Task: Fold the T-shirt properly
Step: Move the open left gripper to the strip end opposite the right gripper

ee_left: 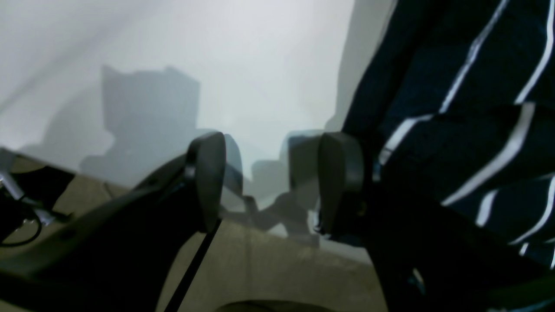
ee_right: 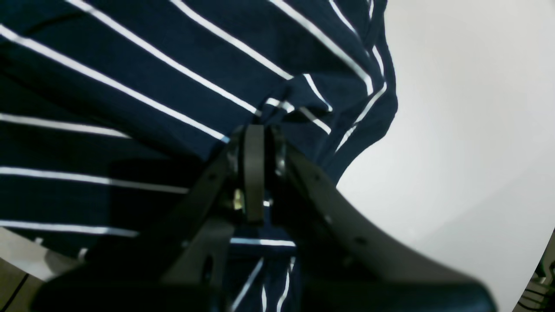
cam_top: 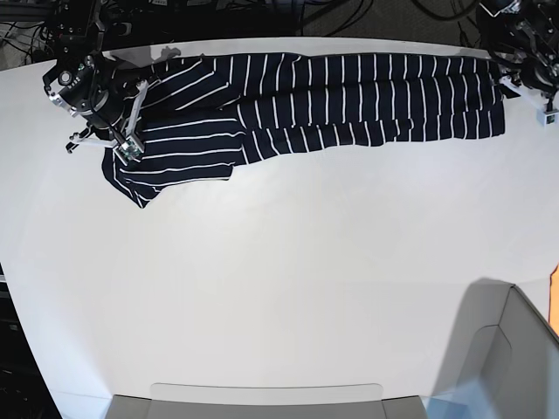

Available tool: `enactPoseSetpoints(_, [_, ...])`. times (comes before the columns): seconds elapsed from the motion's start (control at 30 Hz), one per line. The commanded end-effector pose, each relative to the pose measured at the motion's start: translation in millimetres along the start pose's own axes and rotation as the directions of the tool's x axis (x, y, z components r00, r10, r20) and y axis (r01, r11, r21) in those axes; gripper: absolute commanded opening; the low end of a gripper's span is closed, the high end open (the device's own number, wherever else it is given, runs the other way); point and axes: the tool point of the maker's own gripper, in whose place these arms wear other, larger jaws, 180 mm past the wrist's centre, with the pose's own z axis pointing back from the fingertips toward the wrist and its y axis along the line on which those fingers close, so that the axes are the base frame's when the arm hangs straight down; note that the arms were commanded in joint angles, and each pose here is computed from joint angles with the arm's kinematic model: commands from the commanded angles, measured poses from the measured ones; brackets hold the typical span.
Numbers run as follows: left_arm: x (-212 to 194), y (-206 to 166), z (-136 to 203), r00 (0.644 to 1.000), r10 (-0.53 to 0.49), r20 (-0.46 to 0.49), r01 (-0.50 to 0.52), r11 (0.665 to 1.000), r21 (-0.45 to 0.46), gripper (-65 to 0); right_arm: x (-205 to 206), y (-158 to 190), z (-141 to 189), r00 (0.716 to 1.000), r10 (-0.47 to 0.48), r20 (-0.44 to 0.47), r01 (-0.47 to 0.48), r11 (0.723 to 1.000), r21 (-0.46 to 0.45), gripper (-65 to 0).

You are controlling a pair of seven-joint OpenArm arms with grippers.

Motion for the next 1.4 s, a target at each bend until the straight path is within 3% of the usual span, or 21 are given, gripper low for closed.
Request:
enactPoseSetpoints(0.0, [1, -8, -2, 0.999, -0.031, -0.018, 0.031, 0.999, -0.017, -30.1, 9, -7, 4, 0.999, 0.009, 0.032, -0.009, 1.000, -0.019, -65.0])
enactPoseSetpoints(0.23, [4, -56, -19, 0.986, -0.162, -0.045, 0.156, 0.982, -0.101, -36.3, 8, -6, 4, 1.000, 0.008, 0.030, -0.007, 1.000, -0.017, -65.0])
enactPoseSetpoints(0.37, [33, -76, -20, 0.984, -0.178, 0.013, 0.178, 0.975, -0.130, -43.1, 9, -6, 4, 0.999, 0.008, 0.032, -0.007, 1.000, -0.018, -65.0])
enactPoseSetpoints(0.43, [44, -79, -19, 0.984, -0.175, 0.036, 0.179, 0.975, -0.132, -49.4, 9, -6, 4, 0.999, 0.008, 0.032, -0.007, 1.000, -0.018, -65.0])
enactPoseSetpoints(0.53, [57, -80, -16, 0.983, -0.173, 0.066, 0.180, 0.975, -0.131, -64.9, 9, -6, 4, 0.999, 0.008, 0.032, -0.007, 1.000, -0.018, -65.0])
enactPoseSetpoints(0.8, [68, -41, -35, 0.994, -0.107, -0.029, 0.102, 0.985, -0.142, -65.0, 9, -6, 4, 0.999, 0.005, 0.033, -0.004, 1.000, -0.018, -65.0])
enactPoseSetpoints(1.03, [101, 6, -19, 0.997, -0.074, 0.018, 0.075, 0.994, -0.076, -65.0, 10, -7, 4, 0.999, 0.004, 0.037, -0.004, 1.000, -0.021, -65.0])
enactPoseSetpoints(1.37, [97, 17, -14, 0.996, -0.087, -0.020, 0.086, 0.995, -0.051, -65.0, 10, -5, 4, 0.999, 0.002, 0.036, -0.001, 1.000, -0.017, -65.0])
